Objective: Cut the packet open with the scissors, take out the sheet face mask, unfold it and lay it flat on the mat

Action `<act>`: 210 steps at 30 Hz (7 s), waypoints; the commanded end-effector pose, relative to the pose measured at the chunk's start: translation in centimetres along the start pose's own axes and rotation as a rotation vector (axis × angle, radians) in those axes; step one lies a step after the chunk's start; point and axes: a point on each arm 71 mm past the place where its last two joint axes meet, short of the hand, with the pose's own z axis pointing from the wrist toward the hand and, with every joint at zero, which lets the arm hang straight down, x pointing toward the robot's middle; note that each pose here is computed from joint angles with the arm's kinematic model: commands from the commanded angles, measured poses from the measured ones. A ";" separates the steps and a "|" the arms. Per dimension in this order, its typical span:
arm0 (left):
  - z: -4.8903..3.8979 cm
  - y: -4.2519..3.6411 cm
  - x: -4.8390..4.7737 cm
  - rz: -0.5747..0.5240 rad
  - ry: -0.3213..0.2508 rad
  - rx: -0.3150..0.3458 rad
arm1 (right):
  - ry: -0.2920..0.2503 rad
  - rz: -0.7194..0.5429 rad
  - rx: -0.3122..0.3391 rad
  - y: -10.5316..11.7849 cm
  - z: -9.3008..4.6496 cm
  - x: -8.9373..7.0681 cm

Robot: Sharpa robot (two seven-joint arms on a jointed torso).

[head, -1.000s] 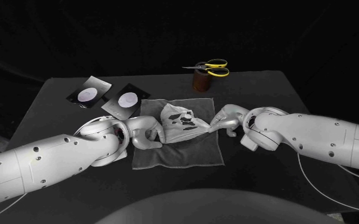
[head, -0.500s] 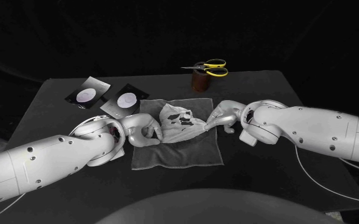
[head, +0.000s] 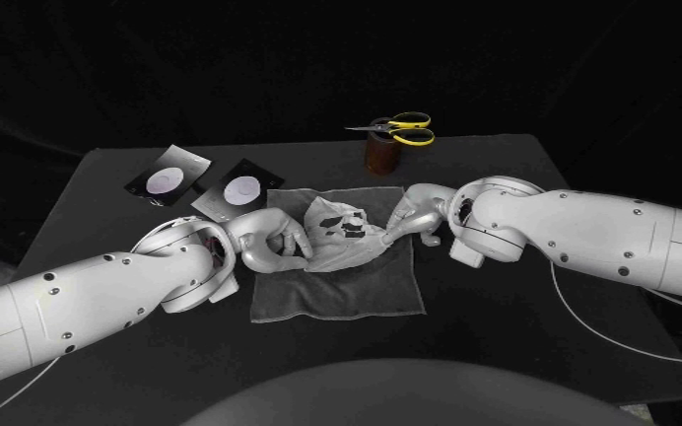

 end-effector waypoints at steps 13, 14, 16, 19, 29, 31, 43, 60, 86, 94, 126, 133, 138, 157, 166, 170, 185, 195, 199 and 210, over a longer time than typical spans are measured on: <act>0.53 -0.86 -0.44 -0.308 -0.029 0.019 | -0.010 -0.152 -0.027 4.0 1.5 1.2; 0.58 -0.86 -0.46 -0.318 -0.032 0.015 | -0.008 -0.157 -0.032 4.3 1.6 1.3; 0.65 -0.83 -0.51 -0.334 -0.036 0.009 | -0.003 -0.166 -0.041 4.8 1.8 1.6; 0.72 -0.75 -0.59 -0.352 -0.042 0.000 | 0.010 -0.176 -0.053 5.5 2.1 2.1; 0.80 -0.60 -0.75 -0.373 -0.050 -0.018 | 0.022 -0.152 -0.073 6.5 3.9 3.1; 0.78 -0.55 -0.80 -0.374 -0.053 -0.021 | 0.029 -0.139 -0.077 6.6 4.1 3.3; 0.76 -0.43 -0.97 -0.373 -0.070 -0.026 | -0.003 -0.028 -0.190 6.5 4.2 3.0; 1.60 -0.81 -1.01 -0.374 -0.128 -0.047 | -0.231 0.010 -0.426 2.4 -0.6 2.0; 8.06 -4.90 0.88 -0.091 0.044 -0.217 | -0.455 -0.144 -0.391 -1.1 -1.4 7.5; 9.08 -5.84 1.24 -0.048 0.060 -0.215 | -0.441 -0.151 -0.384 -0.9 -0.8 8.2; 9.83 -6.72 1.77 0.097 0.074 -0.261 | -0.266 -0.233 -0.313 -1.4 0.3 10.3; 10.09 -7.05 2.02 0.105 0.086 -0.260 | -0.272 -0.232 -0.311 -1.5 0.3 10.3; 10.37 -7.24 2.21 0.117 0.098 -0.266 | -0.277 -0.230 -0.310 -1.5 0.2 10.3; 10.95 -7.49 2.45 0.222 0.106 -0.302 | -0.281 -0.230 -0.296 -1.7 0.2 10.2; 10.98 -7.57 2.47 0.278 0.104 -0.312 | -0.280 -0.233 -0.292 -1.7 0.2 10.3; 11.04 -7.70 2.59 0.291 0.112 -0.314 | -0.280 -0.234 -0.292 -1.7 0.2 10.3; 11.48 -8.11 3.14 0.351 0.151 -0.325 | -0.281 -0.237 -0.290 -1.6 0.2 10.3; 11.44 -8.36 3.45 0.350 0.174 -0.307 | -0.280 -0.240 -0.285 -1.7 0.3 10.3; 11.34 -8.54 3.63 0.334 0.187 -0.294 | -0.280 -0.241 -0.282 -1.7 0.3 10.3; 11.07 -8.73 3.74 0.278 0.193 -0.270 | -0.277 -0.246 -0.274 -1.8 0.4 10.2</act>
